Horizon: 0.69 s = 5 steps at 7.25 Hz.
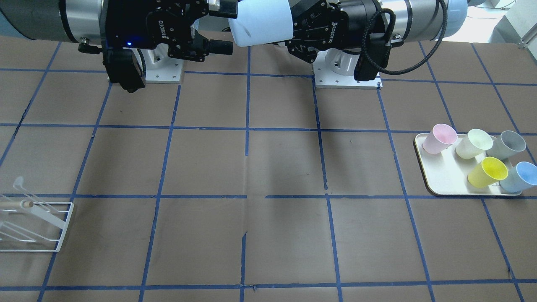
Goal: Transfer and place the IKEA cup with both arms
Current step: 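Open the right gripper and withdraw it while the left gripper pulls the cup away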
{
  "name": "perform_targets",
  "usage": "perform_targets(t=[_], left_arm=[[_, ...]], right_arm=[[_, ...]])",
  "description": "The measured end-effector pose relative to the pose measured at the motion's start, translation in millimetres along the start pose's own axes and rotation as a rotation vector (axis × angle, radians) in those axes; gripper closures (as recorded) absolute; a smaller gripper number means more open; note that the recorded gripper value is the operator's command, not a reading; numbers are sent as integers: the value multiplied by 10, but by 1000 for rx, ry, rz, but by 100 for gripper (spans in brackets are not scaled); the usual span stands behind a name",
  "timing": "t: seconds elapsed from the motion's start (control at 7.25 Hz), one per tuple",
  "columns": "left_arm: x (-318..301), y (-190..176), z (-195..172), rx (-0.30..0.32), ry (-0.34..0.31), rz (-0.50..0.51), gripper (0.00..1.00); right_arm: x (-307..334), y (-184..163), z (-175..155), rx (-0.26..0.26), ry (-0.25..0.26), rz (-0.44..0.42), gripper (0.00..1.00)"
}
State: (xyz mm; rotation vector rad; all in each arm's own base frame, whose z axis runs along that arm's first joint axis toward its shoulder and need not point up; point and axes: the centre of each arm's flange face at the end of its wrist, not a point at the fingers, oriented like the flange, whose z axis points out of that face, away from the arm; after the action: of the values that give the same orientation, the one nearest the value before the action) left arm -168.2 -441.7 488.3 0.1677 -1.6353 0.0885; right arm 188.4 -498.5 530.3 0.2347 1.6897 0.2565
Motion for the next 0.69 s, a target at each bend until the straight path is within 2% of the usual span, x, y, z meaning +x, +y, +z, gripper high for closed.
perform_targets(t=[0.14,0.28,0.55,0.69], left_arm=[[-15,-1,-24,15,-48,-2,100],[-51,-2,-60,37,-119,2,100],[-147,3,-176,94,-311,12,100],[-230,-26,-278,132,-432,10,100]], right_arm=[[-68,-91,-132,16,11,9,0],[-78,-178,-263,19,47,10,0],[12,-238,-396,-11,178,-7,0],[71,-251,-442,-28,265,-14,0]])
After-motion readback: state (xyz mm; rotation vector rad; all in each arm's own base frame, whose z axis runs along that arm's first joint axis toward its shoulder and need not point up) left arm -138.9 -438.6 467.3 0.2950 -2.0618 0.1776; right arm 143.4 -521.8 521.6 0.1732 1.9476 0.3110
